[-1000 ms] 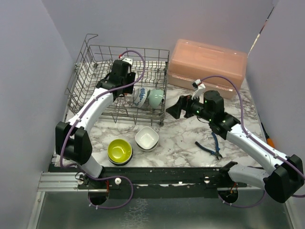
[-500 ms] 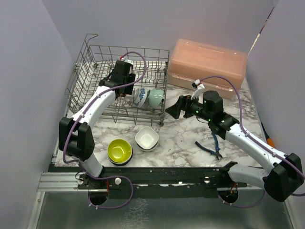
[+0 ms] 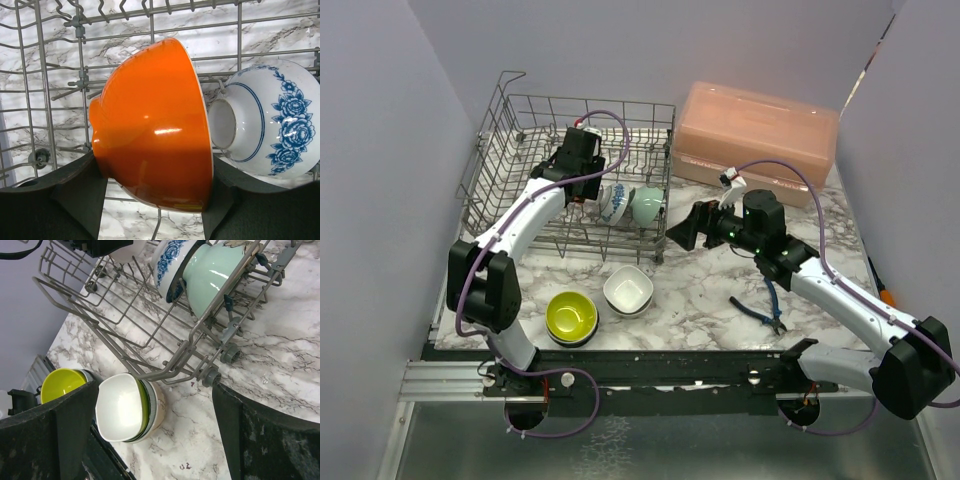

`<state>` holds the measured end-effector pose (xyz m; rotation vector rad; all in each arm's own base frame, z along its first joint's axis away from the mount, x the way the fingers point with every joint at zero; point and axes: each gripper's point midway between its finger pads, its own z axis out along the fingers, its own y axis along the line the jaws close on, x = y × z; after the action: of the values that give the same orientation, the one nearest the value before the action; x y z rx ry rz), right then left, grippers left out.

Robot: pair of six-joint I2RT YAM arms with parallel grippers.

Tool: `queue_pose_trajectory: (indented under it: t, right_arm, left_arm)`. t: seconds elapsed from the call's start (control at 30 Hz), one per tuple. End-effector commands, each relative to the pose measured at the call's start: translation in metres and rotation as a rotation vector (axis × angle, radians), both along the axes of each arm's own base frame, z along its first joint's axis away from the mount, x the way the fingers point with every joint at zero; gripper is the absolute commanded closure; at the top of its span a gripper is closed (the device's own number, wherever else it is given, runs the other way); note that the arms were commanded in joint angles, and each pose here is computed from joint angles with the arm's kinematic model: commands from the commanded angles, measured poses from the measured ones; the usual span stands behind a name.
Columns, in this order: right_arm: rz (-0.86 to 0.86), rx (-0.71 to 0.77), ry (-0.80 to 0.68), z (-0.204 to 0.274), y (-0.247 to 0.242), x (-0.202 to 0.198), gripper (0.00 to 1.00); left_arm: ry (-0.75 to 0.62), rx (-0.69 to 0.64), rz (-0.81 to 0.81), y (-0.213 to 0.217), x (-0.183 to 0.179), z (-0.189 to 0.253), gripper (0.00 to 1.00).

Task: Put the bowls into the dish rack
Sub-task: Turn the bowl upside down on the dish rack.

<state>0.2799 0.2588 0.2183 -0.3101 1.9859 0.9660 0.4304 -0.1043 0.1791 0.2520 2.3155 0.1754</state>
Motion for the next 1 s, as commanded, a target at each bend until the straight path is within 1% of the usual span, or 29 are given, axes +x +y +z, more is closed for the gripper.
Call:
queue_pose_trajectory:
  t: [0.0, 0.6, 0.7, 0.77, 0.8, 0.83, 0.97]
  right_arm:
    - [0.012, 0.014, -0.010, 0.005, 0.003, 0.001, 0.00]
    - [0.022, 0.021, -0.011, 0.006, 0.005, 0.001, 0.00]
    - [0.024, 0.022, -0.012, 0.006, 0.005, 0.000, 0.00]
    - [0.022, 0.020, -0.012, 0.006, 0.005, 0.001, 0.00]
    - [0.020, 0.020, -0.012, 0.006, 0.004, 0.000, 0.00]
    - [0.019, 0.021, -0.012, 0.006, 0.004, 0.000, 0.00]
    - [0.003, 0.024, -0.020, 0.008, 0.002, 0.001, 0.00]
  left_arm:
    - [-0.019, 0.011, 0.002, -0.001, 0.007, 0.008, 1.00]
    - [0.046, 0.041, 0.007, 0.000, 0.008, -0.015, 1.00]
    - [0.061, 0.043, 0.003, -0.001, 0.008, -0.018, 0.95]
    - [0.066, 0.046, 0.003, -0.001, 0.008, -0.019, 0.89]
    - [0.065, 0.051, 0.009, 0.001, 0.008, -0.019, 0.84]
    - [0.066, 0.057, 0.014, 0.002, 0.008, -0.019, 0.78]
    - [0.056, 0.063, 0.026, 0.005, 0.007, -0.015, 0.48]
